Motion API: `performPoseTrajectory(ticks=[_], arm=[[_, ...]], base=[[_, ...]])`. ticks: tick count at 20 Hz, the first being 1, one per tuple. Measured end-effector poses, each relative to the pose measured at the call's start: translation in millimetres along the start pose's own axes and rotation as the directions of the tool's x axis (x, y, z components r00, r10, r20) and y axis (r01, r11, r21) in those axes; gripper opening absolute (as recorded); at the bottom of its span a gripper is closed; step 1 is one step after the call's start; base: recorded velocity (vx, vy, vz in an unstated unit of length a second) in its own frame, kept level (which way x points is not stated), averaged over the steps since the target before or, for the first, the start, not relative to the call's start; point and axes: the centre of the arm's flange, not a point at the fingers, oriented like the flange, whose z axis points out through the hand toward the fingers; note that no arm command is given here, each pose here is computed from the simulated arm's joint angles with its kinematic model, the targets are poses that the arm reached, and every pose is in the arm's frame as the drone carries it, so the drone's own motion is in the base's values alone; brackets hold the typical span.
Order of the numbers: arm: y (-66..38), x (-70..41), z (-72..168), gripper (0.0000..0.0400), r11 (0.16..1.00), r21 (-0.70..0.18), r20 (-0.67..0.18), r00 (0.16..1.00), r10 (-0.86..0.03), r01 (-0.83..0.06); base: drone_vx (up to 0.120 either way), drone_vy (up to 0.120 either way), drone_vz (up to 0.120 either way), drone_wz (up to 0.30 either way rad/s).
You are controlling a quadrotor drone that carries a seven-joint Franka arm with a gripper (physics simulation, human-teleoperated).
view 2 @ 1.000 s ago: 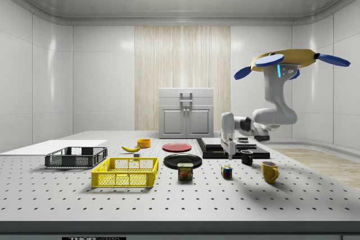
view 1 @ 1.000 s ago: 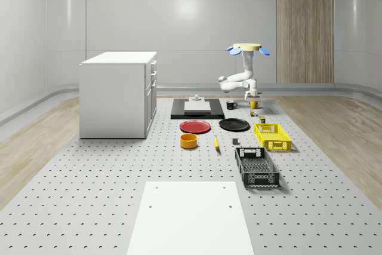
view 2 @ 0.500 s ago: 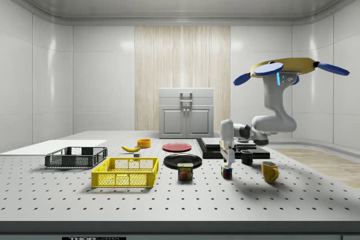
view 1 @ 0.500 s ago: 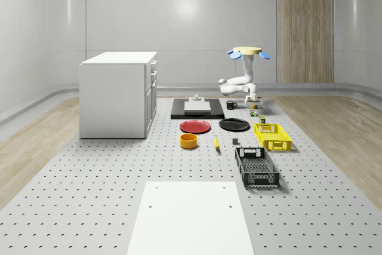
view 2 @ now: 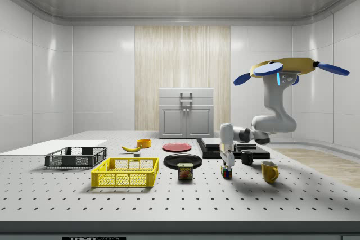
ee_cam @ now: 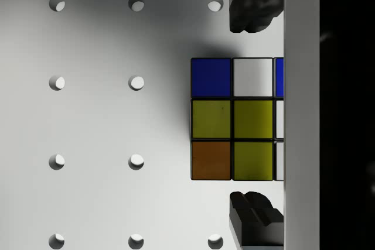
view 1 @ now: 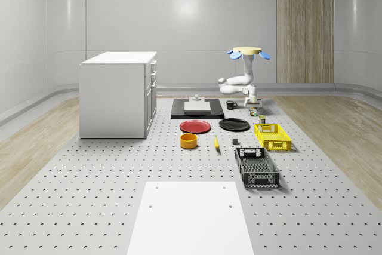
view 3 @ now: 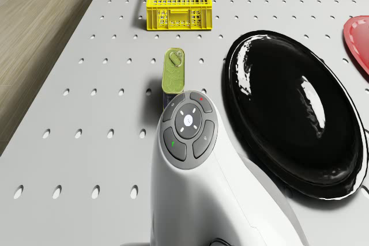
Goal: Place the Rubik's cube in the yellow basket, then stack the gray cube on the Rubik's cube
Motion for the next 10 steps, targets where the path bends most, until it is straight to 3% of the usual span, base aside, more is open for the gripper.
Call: performPoseTrajectory(ticks=[10], arm=[[1.1, 1.1, 15.3, 0.0400, 1.000, 0.000, 0.000, 1.000, 0.000, 0.000]], base=[[0.000, 0.000, 0.000, 0.000]])
